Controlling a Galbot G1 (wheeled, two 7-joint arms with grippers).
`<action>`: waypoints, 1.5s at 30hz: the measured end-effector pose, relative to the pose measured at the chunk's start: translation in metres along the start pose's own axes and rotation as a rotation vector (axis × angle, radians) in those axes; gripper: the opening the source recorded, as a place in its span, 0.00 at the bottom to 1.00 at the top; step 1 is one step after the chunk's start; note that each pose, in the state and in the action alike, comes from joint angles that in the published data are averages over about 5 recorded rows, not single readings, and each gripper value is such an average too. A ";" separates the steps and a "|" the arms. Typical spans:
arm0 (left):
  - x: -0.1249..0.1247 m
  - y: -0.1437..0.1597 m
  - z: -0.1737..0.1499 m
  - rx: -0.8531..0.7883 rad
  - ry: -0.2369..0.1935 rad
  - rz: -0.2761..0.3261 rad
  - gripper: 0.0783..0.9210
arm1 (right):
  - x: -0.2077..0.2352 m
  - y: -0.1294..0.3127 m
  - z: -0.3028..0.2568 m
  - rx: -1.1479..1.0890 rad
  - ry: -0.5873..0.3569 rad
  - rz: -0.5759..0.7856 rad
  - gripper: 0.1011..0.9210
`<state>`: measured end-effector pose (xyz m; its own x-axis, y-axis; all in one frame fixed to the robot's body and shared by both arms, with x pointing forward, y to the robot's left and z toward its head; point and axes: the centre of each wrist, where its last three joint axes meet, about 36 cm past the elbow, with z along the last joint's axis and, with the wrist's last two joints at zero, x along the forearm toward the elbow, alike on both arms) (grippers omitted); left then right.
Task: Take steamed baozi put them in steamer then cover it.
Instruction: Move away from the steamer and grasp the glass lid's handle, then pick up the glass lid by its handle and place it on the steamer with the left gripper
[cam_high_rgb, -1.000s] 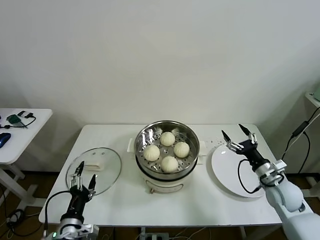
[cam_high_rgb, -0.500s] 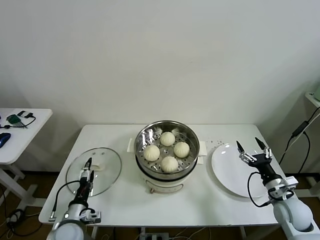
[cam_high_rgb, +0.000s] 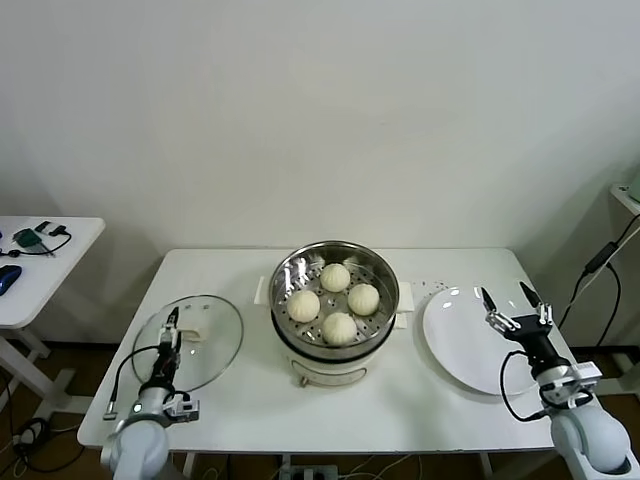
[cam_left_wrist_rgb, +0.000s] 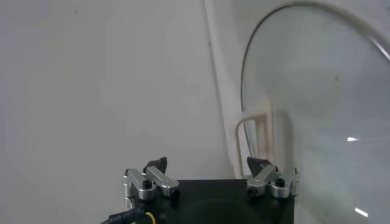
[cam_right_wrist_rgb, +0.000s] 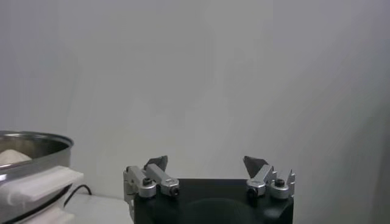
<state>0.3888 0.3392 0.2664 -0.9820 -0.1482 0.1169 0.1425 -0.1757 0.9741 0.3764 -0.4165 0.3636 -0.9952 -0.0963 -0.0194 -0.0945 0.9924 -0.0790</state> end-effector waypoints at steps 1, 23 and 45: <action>-0.003 0.000 0.000 0.002 0.001 0.000 0.88 | 0.000 0.000 0.000 0.002 0.000 0.002 0.88; -0.034 -0.008 -0.002 0.096 -0.013 -0.010 0.70 | 0.006 0.000 0.011 0.024 0.007 0.017 0.88; -0.023 0.002 0.007 0.172 -0.020 -0.015 0.08 | 0.001 0.002 0.014 0.041 0.002 0.011 0.88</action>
<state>0.4107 0.3490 0.2665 -0.9864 -0.1273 0.1040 0.1059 -0.0085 0.9943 0.3758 -0.4161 0.3492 -0.9962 -0.0856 -0.0187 -0.0827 0.9894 -0.1197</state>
